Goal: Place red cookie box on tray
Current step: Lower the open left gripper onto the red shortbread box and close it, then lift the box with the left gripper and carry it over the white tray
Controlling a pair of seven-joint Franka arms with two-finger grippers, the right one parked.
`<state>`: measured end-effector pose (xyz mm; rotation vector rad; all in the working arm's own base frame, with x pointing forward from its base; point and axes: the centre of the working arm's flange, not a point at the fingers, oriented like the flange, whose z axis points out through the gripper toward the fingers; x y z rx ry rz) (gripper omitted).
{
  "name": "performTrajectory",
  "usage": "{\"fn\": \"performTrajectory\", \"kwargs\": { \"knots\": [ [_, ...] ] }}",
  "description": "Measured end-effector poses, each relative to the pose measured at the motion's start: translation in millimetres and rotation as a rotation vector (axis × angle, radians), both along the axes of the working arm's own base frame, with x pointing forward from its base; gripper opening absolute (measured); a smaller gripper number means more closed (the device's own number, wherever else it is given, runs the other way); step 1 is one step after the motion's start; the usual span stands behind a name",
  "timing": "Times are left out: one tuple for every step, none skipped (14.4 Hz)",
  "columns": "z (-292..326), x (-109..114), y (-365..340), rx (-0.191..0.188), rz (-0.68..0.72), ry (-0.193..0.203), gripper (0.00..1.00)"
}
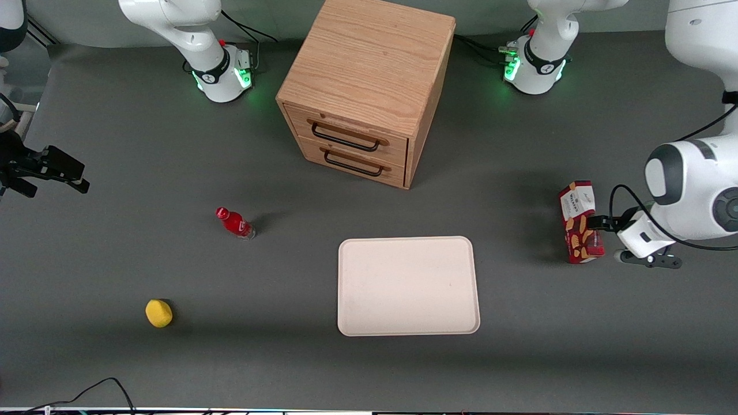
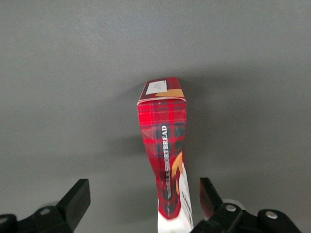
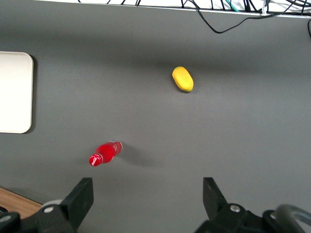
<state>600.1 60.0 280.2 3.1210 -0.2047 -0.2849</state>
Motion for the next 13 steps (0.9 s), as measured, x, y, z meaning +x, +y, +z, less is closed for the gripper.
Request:
{"fn": "performTrajectory", "kwargs": {
  "knots": [
    [-10,-2,0,0.002,0.0,-0.007,1.0],
    [-19,-4,0,0.003,-0.001,-0.012,1.0],
    [-28,-5,-1,0.005,-0.002,-0.018,1.0],
    [-36,-5,-1,0.006,-0.001,-0.022,1.0],
    [-44,-6,-1,0.008,0.003,-0.023,1.0],
    [-49,-7,-2,0.009,0.01,-0.017,0.98],
    [-52,-8,-4,0.011,0.019,-0.012,0.97],
    [-53,-8,-6,0.012,0.027,-0.01,0.89],
    [-53,-8,-9,0.012,0.03,-0.008,0.75],
    [-53,-8,-11,0.012,0.032,-0.004,0.64],
    [-54,-9,-13,0.012,0.035,0.006,0.54],
    [-54,-11,-15,0.012,0.036,0.017,0.44],
    [-54,-12,-15,0.011,0.035,0.024,0.32]
  ]
}}
